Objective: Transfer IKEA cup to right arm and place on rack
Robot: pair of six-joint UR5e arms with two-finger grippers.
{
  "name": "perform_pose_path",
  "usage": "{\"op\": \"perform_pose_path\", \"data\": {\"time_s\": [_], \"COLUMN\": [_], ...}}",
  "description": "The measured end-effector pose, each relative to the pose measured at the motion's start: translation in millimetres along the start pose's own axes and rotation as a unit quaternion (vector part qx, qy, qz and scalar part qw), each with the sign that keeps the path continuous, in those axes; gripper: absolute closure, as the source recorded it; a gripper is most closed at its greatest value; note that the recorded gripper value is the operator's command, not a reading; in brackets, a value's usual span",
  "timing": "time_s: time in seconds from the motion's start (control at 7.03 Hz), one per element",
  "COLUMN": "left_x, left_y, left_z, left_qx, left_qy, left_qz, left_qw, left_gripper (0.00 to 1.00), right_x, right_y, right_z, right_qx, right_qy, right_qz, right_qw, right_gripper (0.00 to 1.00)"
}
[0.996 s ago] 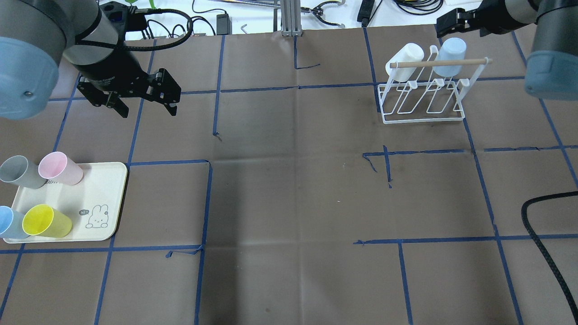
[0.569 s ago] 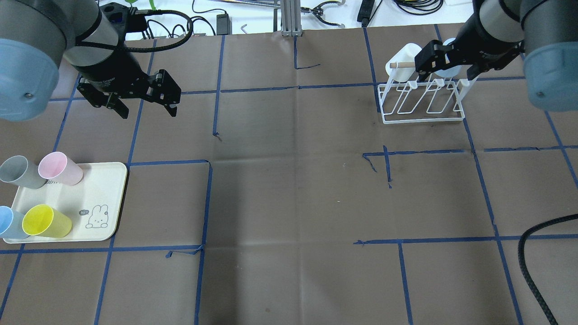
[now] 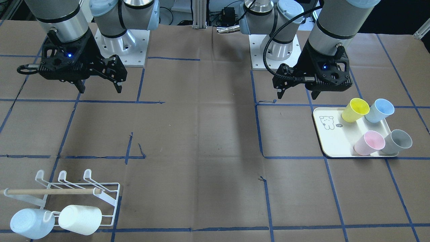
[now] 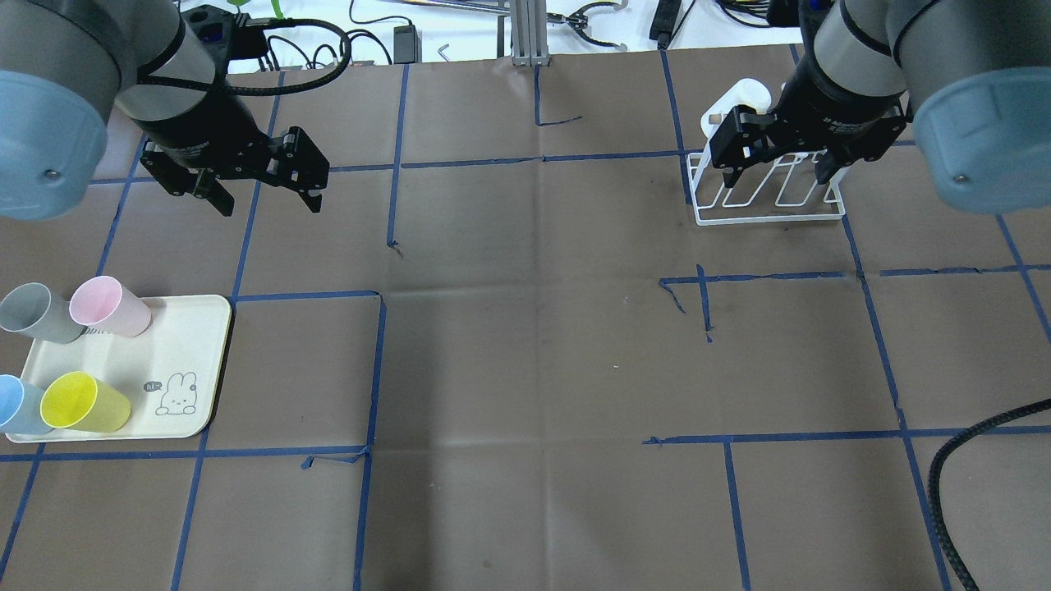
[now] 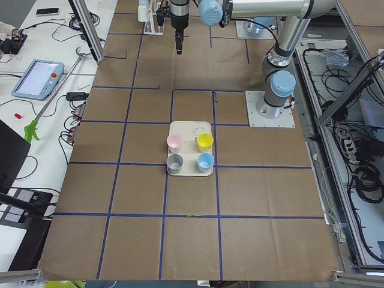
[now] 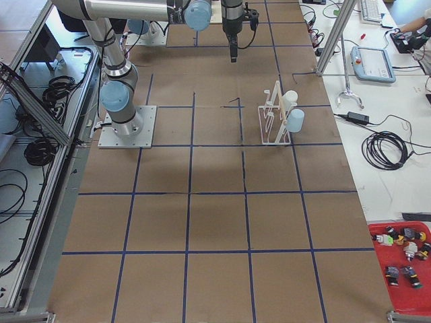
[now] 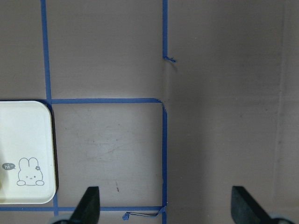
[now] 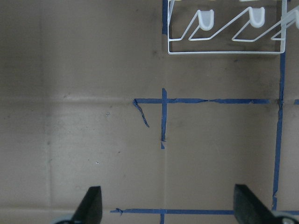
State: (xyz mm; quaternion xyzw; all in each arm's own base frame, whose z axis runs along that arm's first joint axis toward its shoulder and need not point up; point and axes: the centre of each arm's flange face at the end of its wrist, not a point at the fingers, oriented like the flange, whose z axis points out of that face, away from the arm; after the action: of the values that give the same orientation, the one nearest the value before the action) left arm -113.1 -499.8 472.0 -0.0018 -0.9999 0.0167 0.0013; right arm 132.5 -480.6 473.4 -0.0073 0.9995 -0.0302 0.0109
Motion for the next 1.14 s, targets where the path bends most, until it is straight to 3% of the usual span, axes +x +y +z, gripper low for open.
{"op": "perform_pose_path", "data": {"time_s": [0.71, 1.14], "left_x": [0.0, 0.0], "left_y": [0.7, 0.9], "left_z": [-0.8, -1.4], "left_qx": [0.001, 0.001], "left_qy": [0.000, 0.000], "left_qz": [0.000, 0.000], "left_qw": [1.0000, 1.0000], "left_gripper": [0.00, 0.00], "right_x": [-14.7, -16.6], "right_y": [-5.8, -11.3], "right_z": [-2.7, -27.9], "right_qx": [-0.009, 0.004], "right_qy": [-0.005, 0.007], "right_qz": [0.014, 0.015], "right_qw": [0.9998, 0.9999], "right_gripper": [0.00, 0.00]}}
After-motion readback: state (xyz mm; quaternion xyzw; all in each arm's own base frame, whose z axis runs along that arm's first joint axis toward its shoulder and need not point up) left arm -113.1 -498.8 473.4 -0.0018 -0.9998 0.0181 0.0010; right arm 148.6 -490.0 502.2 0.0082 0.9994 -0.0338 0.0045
